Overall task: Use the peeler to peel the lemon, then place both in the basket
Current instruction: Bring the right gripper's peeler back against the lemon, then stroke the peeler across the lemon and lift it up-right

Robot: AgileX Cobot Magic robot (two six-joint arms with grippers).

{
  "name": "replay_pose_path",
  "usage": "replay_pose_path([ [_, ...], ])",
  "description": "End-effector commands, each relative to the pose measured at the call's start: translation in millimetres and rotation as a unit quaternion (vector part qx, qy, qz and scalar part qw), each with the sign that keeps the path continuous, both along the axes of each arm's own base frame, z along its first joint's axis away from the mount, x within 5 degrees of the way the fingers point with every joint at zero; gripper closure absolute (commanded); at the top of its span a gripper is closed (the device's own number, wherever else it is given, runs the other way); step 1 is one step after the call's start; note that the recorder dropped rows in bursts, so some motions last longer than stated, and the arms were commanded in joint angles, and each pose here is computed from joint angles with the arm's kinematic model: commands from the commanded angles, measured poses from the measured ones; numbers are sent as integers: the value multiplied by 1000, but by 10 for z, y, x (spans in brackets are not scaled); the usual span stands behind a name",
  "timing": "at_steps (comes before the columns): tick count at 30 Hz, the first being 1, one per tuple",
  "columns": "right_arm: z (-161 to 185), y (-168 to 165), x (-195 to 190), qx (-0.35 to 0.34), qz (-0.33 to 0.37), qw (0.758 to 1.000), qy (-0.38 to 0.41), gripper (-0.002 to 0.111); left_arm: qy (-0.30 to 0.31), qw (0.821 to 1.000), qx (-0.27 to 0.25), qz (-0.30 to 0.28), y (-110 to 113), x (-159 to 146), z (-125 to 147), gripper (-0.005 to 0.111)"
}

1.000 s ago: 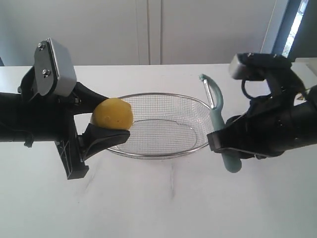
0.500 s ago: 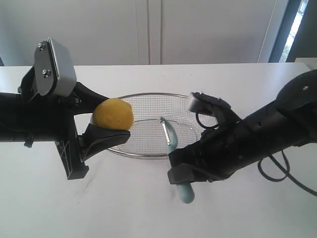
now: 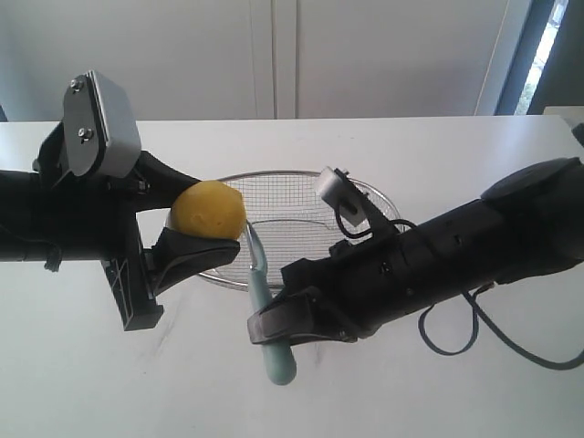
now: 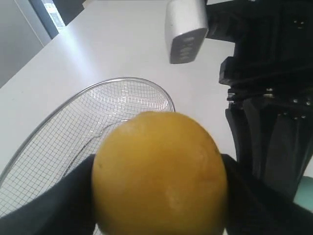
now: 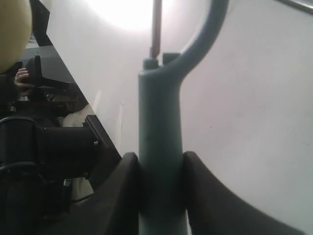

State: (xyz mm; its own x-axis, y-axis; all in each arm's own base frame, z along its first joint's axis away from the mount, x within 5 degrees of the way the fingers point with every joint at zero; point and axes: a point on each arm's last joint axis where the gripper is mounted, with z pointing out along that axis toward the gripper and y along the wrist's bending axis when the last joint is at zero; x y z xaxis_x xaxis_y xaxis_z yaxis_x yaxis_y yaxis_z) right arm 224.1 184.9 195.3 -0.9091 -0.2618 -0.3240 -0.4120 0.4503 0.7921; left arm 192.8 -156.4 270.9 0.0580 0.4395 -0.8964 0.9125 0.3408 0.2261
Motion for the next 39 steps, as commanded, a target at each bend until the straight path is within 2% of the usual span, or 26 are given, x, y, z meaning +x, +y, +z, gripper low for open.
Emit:
replay_pose_path([
  [1,39,79,-74,24,20,999,6,108,-63,997,15,-36,-25,-15,42,107],
  [6,111,116,-112,61,38,997,9,108,-64,997,17,-33,-21,-8,40,107],
  [23,293,32,-119,28,13,997,-64,108,-66,997,25,-18,-5,16,31,107],
  [39,440,-42,-144,7,-13,995,-101,108,-67,997,27,-20,-5,15,29,107],
])
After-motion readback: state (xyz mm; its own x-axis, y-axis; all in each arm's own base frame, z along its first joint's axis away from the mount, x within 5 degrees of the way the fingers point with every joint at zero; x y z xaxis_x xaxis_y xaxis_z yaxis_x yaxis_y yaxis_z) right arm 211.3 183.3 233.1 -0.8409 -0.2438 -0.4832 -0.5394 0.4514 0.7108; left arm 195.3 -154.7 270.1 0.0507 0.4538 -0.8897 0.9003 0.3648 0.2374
